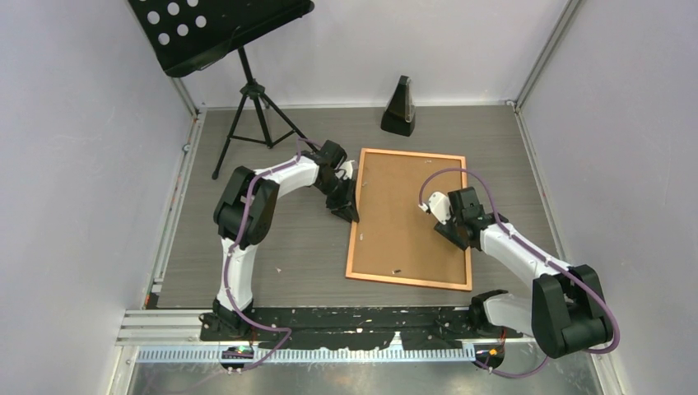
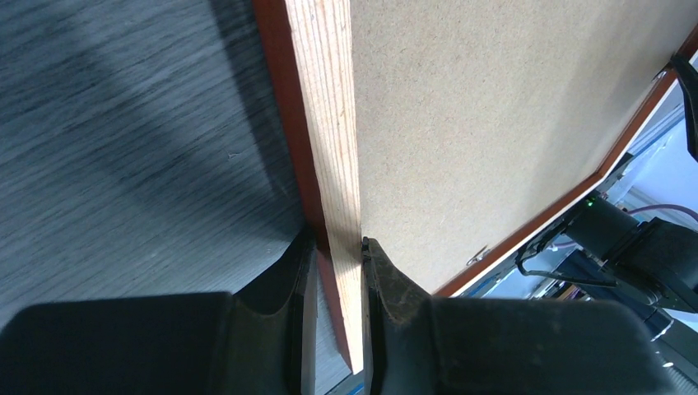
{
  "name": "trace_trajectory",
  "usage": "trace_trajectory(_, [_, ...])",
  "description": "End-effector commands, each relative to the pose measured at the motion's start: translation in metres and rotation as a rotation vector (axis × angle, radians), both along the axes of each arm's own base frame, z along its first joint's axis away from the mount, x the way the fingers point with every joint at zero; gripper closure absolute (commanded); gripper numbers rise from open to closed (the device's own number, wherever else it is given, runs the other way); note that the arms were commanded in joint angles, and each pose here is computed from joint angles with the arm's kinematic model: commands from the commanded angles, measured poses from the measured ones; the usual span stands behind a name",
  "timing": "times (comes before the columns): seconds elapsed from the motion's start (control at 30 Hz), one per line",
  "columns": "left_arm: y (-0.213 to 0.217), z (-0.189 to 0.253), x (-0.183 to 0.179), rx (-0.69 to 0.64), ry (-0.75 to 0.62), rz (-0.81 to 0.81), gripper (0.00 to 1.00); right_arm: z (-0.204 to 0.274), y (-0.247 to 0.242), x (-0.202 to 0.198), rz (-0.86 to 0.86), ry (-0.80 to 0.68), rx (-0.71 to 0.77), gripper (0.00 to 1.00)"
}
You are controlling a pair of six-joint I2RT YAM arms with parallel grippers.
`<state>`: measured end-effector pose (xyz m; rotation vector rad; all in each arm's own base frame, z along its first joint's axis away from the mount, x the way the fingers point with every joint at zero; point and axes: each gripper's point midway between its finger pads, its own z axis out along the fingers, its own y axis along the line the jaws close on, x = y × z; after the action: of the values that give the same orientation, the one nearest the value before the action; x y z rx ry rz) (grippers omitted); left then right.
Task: Put the photo into the frame
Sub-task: Install the photo frame at the center of the board.
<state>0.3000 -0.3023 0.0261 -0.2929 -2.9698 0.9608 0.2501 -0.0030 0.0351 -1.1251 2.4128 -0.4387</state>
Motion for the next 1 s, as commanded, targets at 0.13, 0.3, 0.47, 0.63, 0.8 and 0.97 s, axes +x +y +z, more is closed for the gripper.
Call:
trace_trajectory(0.13, [0.003, -0.021, -0.008, 0.039, 0.032, -0.026, 1.00, -0.017, 0.003, -0.043, 0.072, 0.206, 0.041, 0.43])
trace_trajectory(0.3, [0.004, -0.021, -0.008, 0.041, 0.031, -0.025, 1.00, -0.015, 0.007, -0.046, 0.108, 0.234, 0.067, 0.43])
trace_trajectory(0.47, [0.003, -0.021, -0.008, 0.039, 0.032, -0.027, 1.00, -0.019, 0.007, -0.052, 0.132, 0.269, 0.072, 0.43])
trace_trajectory(0.63, [0.004, -0.022, -0.009, 0.041, 0.034, -0.026, 1.00, -0.023, 0.008, -0.056, 0.141, 0.288, 0.081, 0.43])
trace_trajectory(0.8, [0.004, -0.021, -0.008, 0.039, 0.033, -0.024, 1.00, -0.026, 0.006, -0.060, 0.148, 0.313, 0.079, 0.43])
trace_trajectory(0.97, [0.004, -0.022, -0.008, 0.041, 0.036, -0.024, 1.00, -0.028, 0.011, -0.063, 0.172, 0.337, 0.117, 0.43])
